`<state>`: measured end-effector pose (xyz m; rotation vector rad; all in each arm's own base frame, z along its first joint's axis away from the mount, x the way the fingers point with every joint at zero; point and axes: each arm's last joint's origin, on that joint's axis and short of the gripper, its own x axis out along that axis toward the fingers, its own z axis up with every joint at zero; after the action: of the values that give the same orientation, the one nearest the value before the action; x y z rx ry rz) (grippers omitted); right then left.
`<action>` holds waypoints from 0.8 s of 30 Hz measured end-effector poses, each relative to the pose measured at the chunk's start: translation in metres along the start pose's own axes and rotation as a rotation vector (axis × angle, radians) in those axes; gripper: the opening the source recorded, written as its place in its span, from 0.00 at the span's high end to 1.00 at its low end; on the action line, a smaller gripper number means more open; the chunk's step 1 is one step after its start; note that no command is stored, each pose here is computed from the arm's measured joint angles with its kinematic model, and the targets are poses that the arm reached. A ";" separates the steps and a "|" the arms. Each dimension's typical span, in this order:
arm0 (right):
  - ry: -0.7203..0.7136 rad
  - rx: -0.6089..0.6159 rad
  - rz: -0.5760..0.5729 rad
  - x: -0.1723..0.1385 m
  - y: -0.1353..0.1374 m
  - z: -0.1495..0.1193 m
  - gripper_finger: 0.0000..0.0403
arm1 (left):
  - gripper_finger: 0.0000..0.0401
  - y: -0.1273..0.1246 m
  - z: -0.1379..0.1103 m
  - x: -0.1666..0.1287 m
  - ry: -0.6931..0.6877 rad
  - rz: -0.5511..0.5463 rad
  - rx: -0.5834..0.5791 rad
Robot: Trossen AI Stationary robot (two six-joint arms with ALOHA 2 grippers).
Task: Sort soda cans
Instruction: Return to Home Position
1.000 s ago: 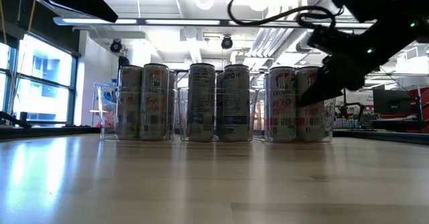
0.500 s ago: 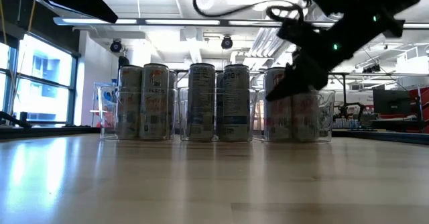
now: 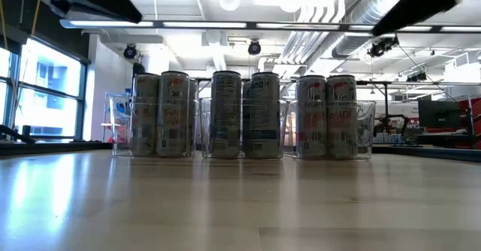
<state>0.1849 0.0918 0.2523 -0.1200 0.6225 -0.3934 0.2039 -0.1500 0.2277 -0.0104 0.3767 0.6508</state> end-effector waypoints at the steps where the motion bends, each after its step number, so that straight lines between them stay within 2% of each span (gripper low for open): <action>1: -0.009 0.029 -0.007 -0.014 -0.008 -0.004 1.00 | 1.00 0.000 0.002 0.004 0.000 0.006 -0.024; 5: -0.104 0.204 0.013 -0.050 -0.046 -0.021 1.00 | 1.00 0.002 0.009 0.021 0.037 0.028 0.021; 10: -0.240 0.342 0.089 -0.057 -0.074 -0.042 1.00 | 1.00 0.005 0.013 0.045 0.087 0.010 0.105; 12: -0.296 0.343 0.128 -0.053 -0.076 -0.049 1.00 | 1.00 0.011 0.008 0.055 0.098 -0.042 0.117; 14: -0.373 0.331 0.165 -0.045 -0.076 -0.055 1.00 | 1.00 0.021 0.003 0.068 0.100 -0.141 0.088; 19: -0.602 0.338 0.300 -0.023 -0.079 -0.070 1.00 | 1.00 0.057 -0.016 0.087 -0.004 -0.353 -0.009; 21: -0.658 0.333 0.305 -0.016 -0.084 -0.073 1.00 | 1.00 0.073 -0.017 0.088 -0.074 -0.359 -0.051; 24: -0.667 0.327 0.267 -0.007 -0.094 -0.074 1.00 | 1.00 0.097 -0.017 0.084 -0.140 -0.353 -0.076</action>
<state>0.1054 0.0085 0.2174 0.1436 -0.0896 -0.1716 0.2022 -0.0253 0.1929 -0.1013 0.2076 0.3137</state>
